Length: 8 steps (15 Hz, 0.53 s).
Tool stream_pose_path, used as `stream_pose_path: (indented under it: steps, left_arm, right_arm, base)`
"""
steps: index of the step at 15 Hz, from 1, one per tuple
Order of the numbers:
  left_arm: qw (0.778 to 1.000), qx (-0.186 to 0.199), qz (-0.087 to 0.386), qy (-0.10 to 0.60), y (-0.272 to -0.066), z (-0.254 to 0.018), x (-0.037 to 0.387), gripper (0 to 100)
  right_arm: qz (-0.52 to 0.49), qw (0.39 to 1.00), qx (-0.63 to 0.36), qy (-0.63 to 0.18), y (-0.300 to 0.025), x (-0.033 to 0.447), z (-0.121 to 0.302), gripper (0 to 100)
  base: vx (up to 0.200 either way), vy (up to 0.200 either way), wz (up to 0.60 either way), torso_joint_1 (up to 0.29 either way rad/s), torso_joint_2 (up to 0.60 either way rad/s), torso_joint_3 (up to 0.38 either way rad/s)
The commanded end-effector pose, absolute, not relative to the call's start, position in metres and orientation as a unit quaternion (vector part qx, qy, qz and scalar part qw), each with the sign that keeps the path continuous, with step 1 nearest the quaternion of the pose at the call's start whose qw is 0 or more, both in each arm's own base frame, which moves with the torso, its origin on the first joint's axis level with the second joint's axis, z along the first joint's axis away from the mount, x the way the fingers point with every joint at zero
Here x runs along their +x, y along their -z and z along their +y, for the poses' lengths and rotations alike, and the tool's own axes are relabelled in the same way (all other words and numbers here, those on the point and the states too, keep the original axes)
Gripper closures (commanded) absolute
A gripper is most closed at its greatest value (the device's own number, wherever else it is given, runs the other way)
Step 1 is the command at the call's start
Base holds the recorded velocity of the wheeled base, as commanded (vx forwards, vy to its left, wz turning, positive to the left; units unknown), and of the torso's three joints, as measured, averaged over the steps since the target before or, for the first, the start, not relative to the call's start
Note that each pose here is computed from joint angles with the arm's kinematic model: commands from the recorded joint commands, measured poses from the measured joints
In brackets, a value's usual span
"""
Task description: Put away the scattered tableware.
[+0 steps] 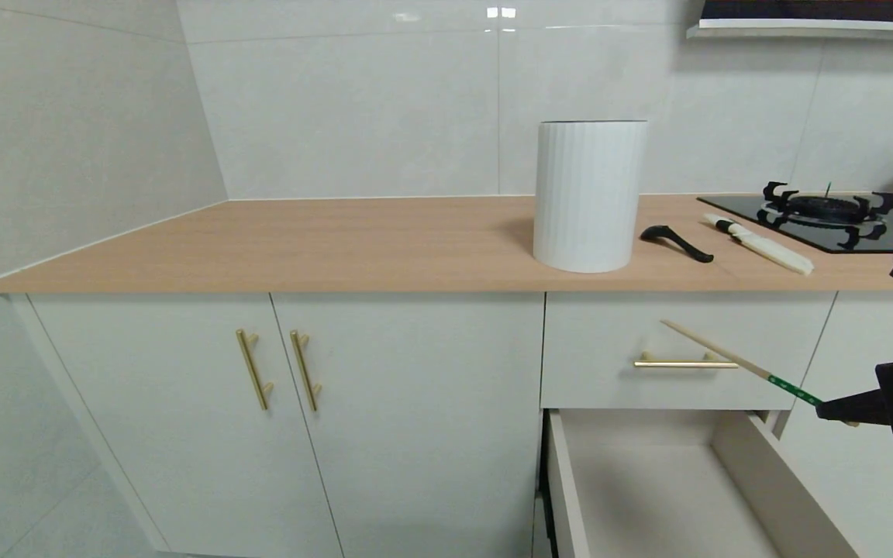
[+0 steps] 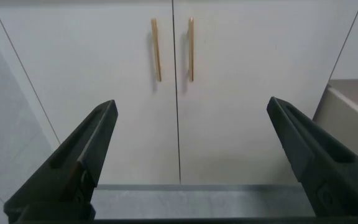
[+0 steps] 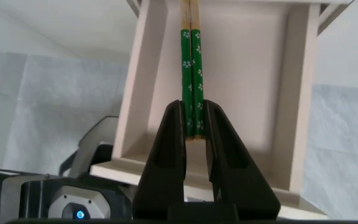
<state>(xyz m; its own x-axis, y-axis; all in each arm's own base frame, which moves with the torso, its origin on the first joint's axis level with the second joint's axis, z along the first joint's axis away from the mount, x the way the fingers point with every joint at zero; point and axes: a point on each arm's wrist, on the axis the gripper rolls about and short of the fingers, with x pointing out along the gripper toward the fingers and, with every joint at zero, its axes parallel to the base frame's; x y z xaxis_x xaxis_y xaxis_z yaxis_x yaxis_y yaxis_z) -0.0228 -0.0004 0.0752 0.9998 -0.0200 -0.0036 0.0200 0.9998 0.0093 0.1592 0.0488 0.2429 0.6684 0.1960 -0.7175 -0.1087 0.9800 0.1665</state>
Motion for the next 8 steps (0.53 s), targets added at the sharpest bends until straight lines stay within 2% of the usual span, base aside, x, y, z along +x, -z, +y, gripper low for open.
stream_pose_path:
  steps: [1, 3, 8]
  left_arm:
    - [1.0, 0.005, 0.001, 0.01, -0.075, 0.0, -0.023, 0]
    - [1.0, 0.005, 0.002, 0.01, -0.075, 0.0, -0.023, 0]
    - [1.0, 0.005, 0.001, 0.01, -0.075, 0.0, -0.023, 0]
  right_arm:
    - [0.405, 0.909, 0.05, -0.09, -0.24, 0.16, 0.052, 100]
    - [0.405, 0.908, 0.049, -0.094, -0.237, 0.16, 0.054, 100]
    - [0.408, 0.906, 0.039, -0.105, -0.224, 0.167, 0.06, 100]
  base:
    - [0.0, 0.0, 0.0, -0.129, 0.44, 0.32]
    - [0.0, 0.0, 0.0, -0.044, 0.29, 0.146]
    - [0.0, 0.0, 0.0, 0.0, 0.0, 0.0]
